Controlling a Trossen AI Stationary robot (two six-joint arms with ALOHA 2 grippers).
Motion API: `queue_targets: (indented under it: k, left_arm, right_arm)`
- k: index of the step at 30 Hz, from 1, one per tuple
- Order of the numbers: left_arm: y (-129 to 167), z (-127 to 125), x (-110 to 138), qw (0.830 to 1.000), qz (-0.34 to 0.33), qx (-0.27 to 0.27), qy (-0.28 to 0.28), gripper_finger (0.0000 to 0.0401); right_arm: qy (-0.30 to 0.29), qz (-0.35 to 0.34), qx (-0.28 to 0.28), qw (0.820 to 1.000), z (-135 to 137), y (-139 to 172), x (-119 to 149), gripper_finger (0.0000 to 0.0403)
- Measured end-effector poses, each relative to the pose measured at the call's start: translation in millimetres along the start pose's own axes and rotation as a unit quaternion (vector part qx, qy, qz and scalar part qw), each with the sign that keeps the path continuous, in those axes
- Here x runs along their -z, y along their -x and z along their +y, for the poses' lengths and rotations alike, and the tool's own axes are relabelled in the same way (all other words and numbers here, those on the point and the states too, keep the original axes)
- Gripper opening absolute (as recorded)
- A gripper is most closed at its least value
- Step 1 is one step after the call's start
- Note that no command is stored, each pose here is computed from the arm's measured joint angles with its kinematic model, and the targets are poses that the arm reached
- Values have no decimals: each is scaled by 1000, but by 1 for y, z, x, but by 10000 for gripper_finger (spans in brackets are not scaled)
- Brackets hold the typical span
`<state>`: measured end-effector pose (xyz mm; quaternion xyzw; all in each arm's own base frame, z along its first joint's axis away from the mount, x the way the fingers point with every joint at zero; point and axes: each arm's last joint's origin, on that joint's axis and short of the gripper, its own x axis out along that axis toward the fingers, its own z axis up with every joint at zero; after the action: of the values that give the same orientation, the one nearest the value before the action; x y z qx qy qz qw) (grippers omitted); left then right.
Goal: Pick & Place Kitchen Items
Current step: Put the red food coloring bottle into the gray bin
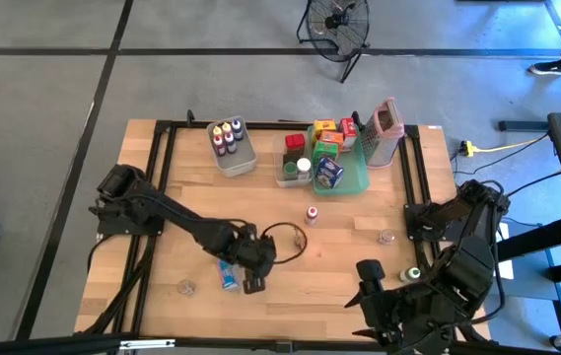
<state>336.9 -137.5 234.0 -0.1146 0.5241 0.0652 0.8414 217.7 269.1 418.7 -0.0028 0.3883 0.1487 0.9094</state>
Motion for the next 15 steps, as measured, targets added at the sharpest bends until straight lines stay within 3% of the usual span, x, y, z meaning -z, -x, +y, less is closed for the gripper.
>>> queue_targets:
  k: [7,11,15]
  left_arm:
    - [49,22,-36,995,-2,-93,25,145]
    - [75,51,-49,981,13,-191,40,145]
    - [90,85,-60,969,52,-240,24,145]
  right_arm:
    - [16,-11,34,999,3,2,4,238]
    - [33,-17,71,997,0,3,6,238]
    - [34,-12,78,996,-8,4,3,238]
